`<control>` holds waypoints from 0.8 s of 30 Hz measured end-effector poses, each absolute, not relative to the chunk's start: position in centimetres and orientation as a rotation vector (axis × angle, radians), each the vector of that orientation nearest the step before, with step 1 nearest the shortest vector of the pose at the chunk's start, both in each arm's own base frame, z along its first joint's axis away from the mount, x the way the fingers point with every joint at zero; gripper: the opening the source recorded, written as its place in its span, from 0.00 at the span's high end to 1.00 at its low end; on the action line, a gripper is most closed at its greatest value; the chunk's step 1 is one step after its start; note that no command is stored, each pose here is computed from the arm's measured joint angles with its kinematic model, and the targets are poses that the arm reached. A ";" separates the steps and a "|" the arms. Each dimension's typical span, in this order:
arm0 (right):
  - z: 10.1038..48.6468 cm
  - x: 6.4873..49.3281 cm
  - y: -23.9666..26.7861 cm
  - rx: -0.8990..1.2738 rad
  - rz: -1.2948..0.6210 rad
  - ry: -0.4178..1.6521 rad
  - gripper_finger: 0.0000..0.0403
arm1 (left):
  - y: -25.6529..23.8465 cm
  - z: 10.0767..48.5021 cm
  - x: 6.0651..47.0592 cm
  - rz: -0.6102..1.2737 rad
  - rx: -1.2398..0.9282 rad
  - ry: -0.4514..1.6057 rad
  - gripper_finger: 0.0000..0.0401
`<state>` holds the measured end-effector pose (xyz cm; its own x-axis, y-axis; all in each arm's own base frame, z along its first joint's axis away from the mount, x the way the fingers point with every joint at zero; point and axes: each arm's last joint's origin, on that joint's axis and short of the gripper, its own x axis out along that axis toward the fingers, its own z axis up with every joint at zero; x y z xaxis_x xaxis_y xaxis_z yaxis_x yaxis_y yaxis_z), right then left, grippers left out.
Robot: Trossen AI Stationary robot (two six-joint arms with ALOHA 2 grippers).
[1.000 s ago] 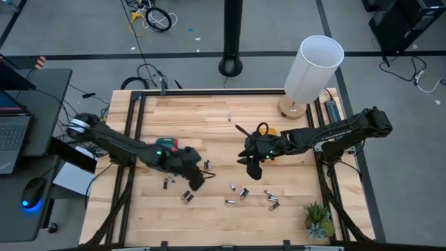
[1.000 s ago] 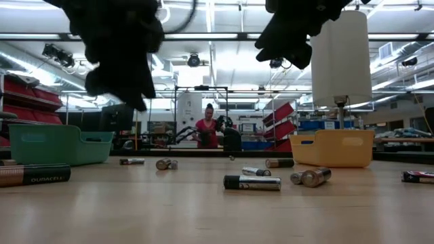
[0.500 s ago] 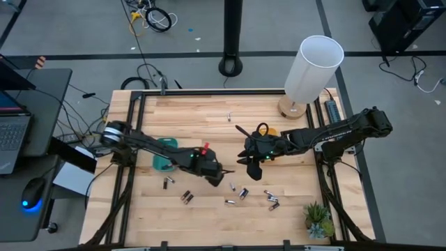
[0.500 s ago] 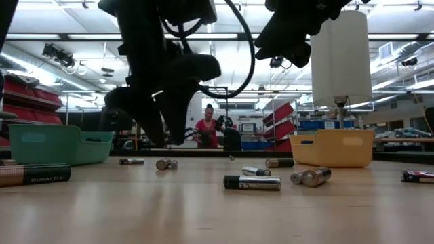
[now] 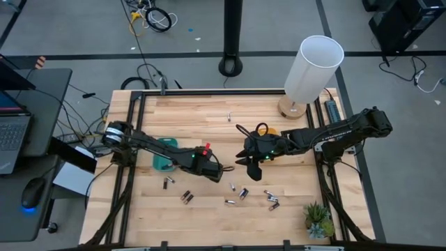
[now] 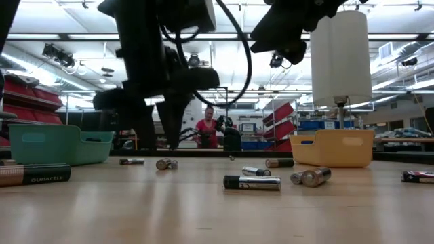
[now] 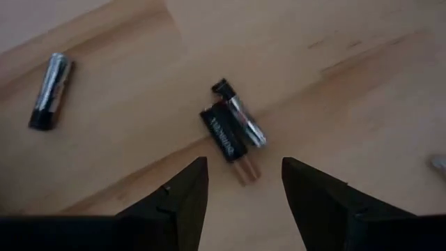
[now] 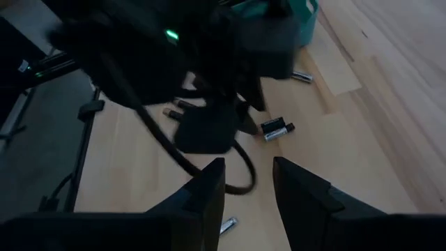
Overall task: Sort batteries
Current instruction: Put the black battery into the green bin
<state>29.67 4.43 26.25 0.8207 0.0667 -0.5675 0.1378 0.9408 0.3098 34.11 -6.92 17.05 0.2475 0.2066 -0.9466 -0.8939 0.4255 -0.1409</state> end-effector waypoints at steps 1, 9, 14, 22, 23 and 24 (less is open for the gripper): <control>26.3 29.7 4.4 0.348 -0.034 0.609 0.68 | -6.9 16.7 34.3 0.875 -0.811 1.054 0.51; 26.2 29.7 4.5 0.342 -0.015 0.614 0.68 | -7.1 14.4 34.7 0.892 -0.796 1.120 0.51; 26.2 29.7 4.6 0.330 0.006 0.617 0.68 | -6.9 14.4 34.6 0.919 -0.760 1.108 0.54; 26.2 29.6 4.7 0.332 0.019 0.620 0.68 | -6.1 14.2 34.7 0.933 -0.738 1.117 0.67; 26.2 29.6 4.8 0.332 0.023 0.621 0.68 | -6.0 14.2 34.7 0.929 -0.732 1.120 0.68; 26.2 29.6 4.8 0.331 0.025 0.622 0.68 | -6.0 14.2 34.7 0.927 -0.725 1.123 0.70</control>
